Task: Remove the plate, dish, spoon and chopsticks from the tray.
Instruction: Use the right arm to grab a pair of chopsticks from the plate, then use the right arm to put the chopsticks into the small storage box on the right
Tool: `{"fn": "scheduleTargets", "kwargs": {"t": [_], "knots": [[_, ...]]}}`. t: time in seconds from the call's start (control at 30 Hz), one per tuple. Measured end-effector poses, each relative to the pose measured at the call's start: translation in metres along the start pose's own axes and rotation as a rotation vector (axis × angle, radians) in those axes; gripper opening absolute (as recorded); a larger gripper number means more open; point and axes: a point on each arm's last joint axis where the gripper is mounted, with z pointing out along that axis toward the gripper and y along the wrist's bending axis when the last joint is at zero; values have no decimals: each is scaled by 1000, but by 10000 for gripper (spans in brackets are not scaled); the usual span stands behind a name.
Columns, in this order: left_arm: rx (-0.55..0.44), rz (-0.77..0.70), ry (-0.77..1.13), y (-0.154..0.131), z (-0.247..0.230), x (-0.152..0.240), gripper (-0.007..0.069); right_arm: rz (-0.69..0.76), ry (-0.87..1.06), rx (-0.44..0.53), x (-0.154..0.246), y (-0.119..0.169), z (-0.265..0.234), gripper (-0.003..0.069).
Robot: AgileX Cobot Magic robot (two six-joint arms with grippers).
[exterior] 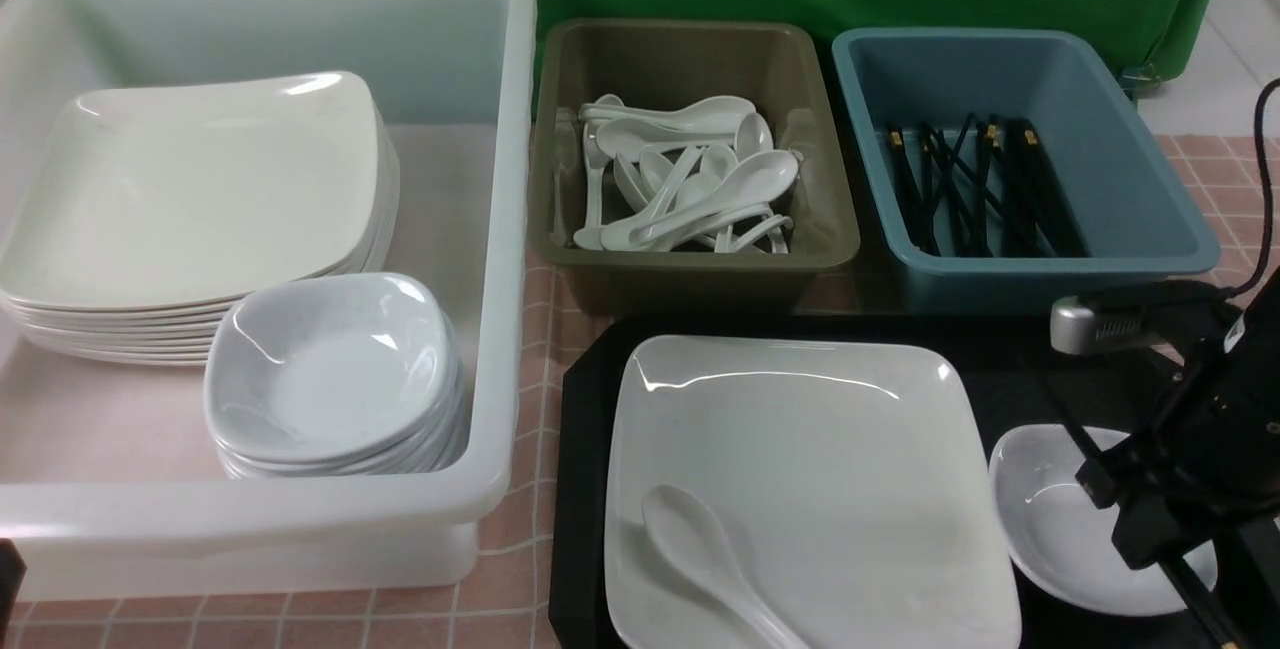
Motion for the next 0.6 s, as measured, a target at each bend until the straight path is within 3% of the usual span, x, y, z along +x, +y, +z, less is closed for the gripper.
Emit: {"fn": "scheduleTargets", "kwargs": {"t": [0.23, 0.33, 0.37, 0.4, 0.53, 0.6], "knots": [[0, 0, 0, 0, 0, 0, 5, -22, -290, 36, -5, 7, -61, 160], [0, 0, 0, 0, 0, 0, 5, -12, -734, 109, -34, 3, -93, 160], [0, 0, 0, 0, 0, 0, 5, -12, -758, 113, -35, 3, -95, 160], [0, 0, 0, 0, 0, 0, 5, 10, -919, 132, -46, 1, -104, 160], [0, 0, 0, 0, 0, 0, 5, 126, -1251, 113, -73, -6, -116, 160], [0, 0, 0, 0, 0, 0, 5, 161, -1330, 100, -83, -9, -113, 160]]}}
